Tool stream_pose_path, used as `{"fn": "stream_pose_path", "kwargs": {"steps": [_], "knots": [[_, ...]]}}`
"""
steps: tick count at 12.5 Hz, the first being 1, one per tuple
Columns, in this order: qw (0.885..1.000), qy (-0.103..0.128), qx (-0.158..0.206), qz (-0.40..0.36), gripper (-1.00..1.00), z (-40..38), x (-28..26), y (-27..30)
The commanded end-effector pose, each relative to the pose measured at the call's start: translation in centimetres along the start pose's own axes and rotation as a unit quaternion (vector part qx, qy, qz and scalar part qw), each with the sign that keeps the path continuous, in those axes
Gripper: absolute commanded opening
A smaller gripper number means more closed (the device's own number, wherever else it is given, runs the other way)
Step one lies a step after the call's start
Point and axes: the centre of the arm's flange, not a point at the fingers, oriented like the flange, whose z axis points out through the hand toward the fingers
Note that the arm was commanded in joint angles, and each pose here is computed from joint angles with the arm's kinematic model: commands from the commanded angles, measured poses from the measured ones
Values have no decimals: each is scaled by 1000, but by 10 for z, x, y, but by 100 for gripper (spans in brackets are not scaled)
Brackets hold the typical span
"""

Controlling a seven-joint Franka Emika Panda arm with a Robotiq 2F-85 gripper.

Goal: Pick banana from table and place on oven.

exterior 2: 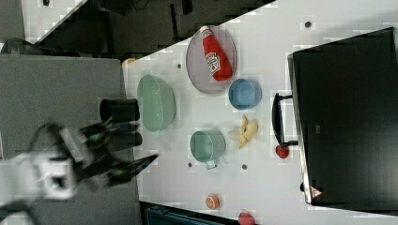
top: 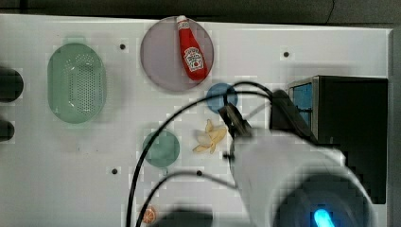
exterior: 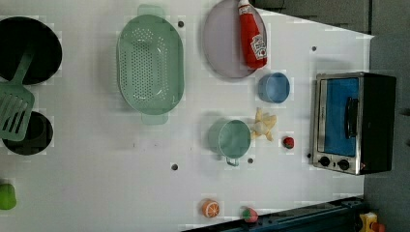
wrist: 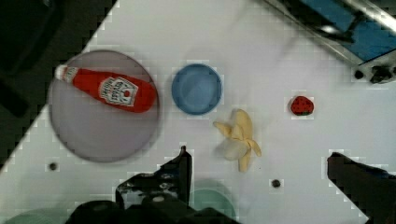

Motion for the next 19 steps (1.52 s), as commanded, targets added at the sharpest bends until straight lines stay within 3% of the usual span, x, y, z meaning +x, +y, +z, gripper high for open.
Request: {"fn": "stream_pose_path", "kwargs": {"steps": [1, 5, 12, 18, 19], "knots": [[997, -49, -56, -22, 100, 107, -25, -16], [998, -39, -48, -27, 100, 198, -30, -20], [994, -62, -76, -53, 100, 327, -55, -34], [993, -70, -79, -60, 100, 388, -76, -22], [993, -69, -77, -61, 92, 394, -79, -20]]}}
